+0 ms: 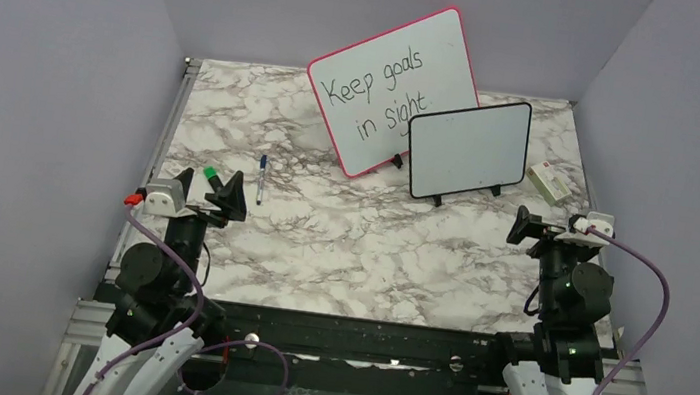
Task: Write a sentence on the whiteboard
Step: Move the whiteboard stand to the center of the board.
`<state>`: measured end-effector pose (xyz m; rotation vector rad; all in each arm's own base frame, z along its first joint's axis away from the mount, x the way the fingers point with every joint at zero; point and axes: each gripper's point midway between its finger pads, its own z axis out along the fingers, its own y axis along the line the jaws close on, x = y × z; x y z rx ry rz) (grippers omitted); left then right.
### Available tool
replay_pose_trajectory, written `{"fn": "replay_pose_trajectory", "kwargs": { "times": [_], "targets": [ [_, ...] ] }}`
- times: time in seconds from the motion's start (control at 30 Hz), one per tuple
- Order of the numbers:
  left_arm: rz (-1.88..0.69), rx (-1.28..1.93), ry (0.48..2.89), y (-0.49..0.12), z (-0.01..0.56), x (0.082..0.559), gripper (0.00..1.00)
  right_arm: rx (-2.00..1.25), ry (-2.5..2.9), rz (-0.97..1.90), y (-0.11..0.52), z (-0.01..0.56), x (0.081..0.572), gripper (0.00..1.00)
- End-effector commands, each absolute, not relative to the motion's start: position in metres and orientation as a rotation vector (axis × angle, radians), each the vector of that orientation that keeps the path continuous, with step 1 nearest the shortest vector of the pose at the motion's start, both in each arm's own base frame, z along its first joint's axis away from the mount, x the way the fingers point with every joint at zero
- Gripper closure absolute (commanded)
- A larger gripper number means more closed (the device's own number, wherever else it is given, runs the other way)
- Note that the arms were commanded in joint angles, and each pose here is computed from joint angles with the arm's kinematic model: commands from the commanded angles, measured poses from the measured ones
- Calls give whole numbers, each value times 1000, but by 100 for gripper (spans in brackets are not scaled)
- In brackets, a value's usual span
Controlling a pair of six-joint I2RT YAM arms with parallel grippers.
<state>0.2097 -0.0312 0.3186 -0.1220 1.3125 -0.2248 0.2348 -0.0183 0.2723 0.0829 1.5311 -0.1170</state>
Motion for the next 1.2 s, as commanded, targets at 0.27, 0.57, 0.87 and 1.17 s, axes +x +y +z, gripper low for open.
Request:
{"fn": "replay_pose_trajectory", "kwargs": {
  "times": [0.27, 0.57, 0.87, 1.17],
  "targets": [
    [-243, -125, 1306, -34, 322, 210, 1, 68, 1538, -83, -12, 282, 239, 0],
    [-271, -113, 1344, -41, 320, 212, 1, 108, 1685, -3, -2, 269, 253, 0],
    [-286, -49, 1395, -54, 311, 219, 1, 116, 1957, 127, 23, 224, 283, 0],
    [-326, 47, 1524, -77, 292, 228, 1, 26, 2136, 341, 62, 162, 315, 8]
  ]
}}
